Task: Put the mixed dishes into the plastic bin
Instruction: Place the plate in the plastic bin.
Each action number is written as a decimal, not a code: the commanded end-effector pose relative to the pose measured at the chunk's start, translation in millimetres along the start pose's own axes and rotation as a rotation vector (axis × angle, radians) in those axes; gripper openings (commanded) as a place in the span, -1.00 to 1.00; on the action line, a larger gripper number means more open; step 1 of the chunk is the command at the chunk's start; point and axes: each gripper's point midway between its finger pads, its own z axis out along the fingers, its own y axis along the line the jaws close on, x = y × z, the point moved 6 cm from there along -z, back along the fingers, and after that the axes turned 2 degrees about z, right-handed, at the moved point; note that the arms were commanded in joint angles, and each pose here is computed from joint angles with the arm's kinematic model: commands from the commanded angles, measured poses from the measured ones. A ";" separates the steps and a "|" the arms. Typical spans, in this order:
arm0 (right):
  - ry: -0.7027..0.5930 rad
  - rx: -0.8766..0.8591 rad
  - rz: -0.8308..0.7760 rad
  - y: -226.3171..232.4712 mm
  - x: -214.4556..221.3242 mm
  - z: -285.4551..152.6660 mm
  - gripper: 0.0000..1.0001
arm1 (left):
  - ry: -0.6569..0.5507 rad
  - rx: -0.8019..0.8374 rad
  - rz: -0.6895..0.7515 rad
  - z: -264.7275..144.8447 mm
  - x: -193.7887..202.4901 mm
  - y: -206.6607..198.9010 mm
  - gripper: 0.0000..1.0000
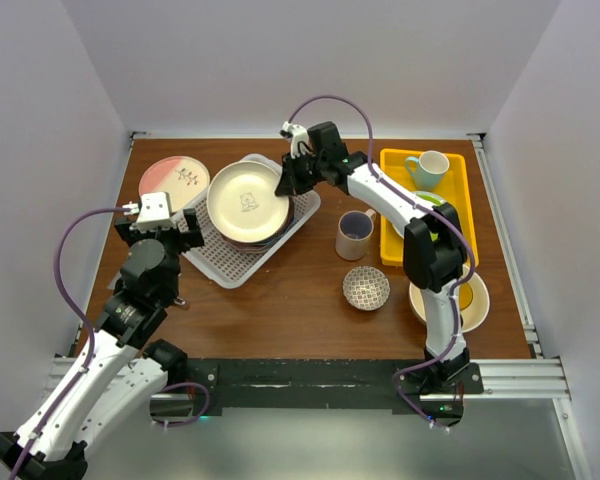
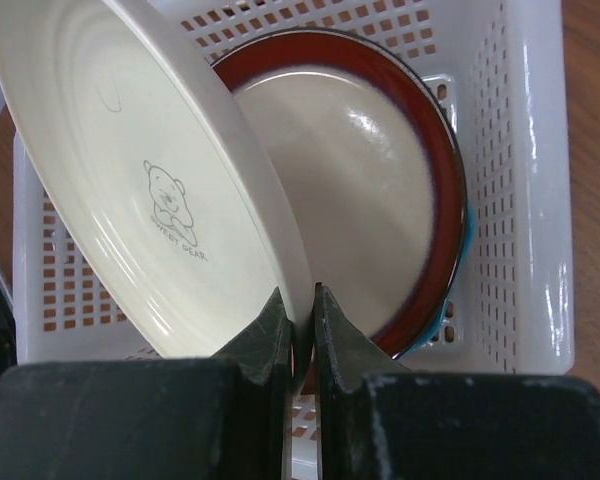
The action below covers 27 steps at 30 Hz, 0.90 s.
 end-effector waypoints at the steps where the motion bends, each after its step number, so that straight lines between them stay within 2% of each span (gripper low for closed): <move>1: -0.066 0.043 -0.007 -1.8 -21.6 3.2 -0.81 | -0.041 -0.024 -0.053 1.7 -9.0 2.0 1.00; 5: -0.054 0.055 -0.005 -6.2 -19.6 8.2 -0.65 | -0.037 -0.026 -0.050 2.1 -7.9 2.0 1.00; 15: -0.044 0.095 -0.018 -13.2 -16.5 8.5 -0.49 | -0.039 -0.026 -0.051 2.5 -7.8 2.2 1.00; 27: -0.065 0.116 -0.037 -13.0 -22.5 -4.0 -0.19 | -0.039 -0.021 -0.051 2.3 -7.8 2.0 1.00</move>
